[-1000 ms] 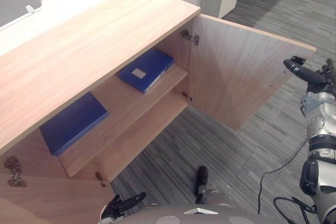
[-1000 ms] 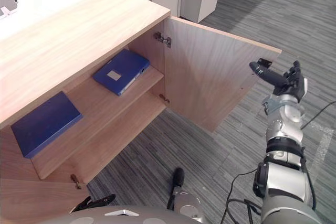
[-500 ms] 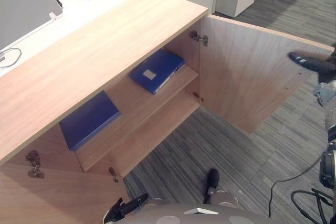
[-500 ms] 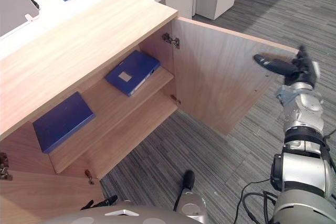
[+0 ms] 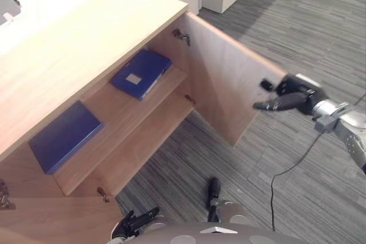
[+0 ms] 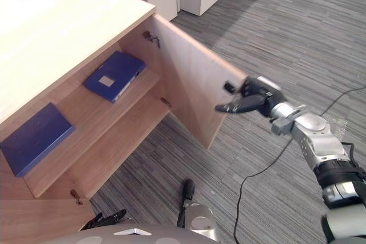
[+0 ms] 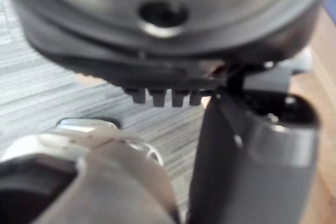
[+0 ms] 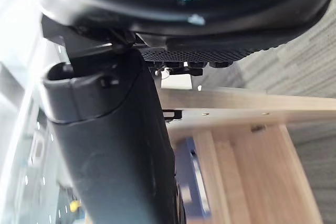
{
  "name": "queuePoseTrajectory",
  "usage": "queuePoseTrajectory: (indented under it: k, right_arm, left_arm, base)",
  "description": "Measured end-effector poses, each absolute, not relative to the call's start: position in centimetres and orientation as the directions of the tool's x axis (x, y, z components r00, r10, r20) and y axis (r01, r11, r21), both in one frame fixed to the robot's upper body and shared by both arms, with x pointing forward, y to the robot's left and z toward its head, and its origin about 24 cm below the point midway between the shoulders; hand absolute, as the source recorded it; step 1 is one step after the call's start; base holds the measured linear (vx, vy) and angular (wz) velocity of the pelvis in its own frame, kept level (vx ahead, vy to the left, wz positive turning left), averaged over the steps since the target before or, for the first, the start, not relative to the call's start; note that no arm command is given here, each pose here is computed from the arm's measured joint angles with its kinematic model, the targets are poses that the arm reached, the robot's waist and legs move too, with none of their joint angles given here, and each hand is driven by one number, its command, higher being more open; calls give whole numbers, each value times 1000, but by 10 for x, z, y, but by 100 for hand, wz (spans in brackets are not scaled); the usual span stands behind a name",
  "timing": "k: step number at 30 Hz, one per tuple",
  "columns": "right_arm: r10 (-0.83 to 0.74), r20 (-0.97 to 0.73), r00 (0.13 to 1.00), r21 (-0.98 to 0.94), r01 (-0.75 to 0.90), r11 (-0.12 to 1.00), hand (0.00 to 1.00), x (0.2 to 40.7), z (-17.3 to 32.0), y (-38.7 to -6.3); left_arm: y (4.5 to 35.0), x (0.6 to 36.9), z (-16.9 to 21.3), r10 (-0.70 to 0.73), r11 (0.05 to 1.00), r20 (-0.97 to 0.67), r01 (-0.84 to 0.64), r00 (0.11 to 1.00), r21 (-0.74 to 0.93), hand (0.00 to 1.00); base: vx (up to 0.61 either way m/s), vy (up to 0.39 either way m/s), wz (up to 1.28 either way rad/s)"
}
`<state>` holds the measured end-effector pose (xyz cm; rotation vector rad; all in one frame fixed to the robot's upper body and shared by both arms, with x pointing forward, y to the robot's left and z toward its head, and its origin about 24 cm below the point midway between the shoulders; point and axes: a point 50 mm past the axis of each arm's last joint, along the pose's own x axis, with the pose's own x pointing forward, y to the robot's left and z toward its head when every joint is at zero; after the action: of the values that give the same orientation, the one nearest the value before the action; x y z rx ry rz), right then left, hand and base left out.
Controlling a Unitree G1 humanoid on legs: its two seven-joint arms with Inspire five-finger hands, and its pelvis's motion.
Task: Walk over to the cabinet, pick up the folder, carry it to the office cabinet, place the folder inside the office cabinet, then close the office cabinet door
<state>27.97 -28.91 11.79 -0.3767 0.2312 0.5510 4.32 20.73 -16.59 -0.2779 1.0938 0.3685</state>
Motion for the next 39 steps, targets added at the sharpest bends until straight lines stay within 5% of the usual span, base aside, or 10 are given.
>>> queuePoseTrajectory:
  k: [5, 9, 22, 29, 34, 39]
  right_arm:
    - [733, -519, 440, -106, -884, 456, 100, 216, 83, -236]
    - [710, -674, 205, 51, -946, 321, 100, 168, 66, -244]
    - [738, -638, 222, 58, -941, 334, 100, 163, 56, -235]
    - [574, -716, 396, 58, -787, 614, 100, 152, -27, -257]
    - [214, -803, 556, -66, -441, 895, 100, 147, -106, -257]
    - [-125, -891, 437, -124, 31, 992, 100, 115, -152, -241]
  left_arm:
    - [201, 47, -167, 106, 922, -905, -382, 412, -66, 100]
    - [209, 39, -167, 133, 915, -910, -402, 392, -39, 100]
    - [224, 44, -164, 143, 949, -909, -315, 391, 14, 100]
    - [221, 42, -165, 131, 959, -914, -283, 385, 19, 100]
    - [216, 46, -166, 153, 949, -911, -315, 384, 27, 100]
    - [208, 72, -163, 187, 907, -881, -420, 435, -14, 100]
  base:
    - [16, -161, 27]
    - [40, 22, -1]
    - [-3, 200, -14]
    - [-7, 175, 11]
    - [-31, 105, 10]
    - [-61, 59, 50]
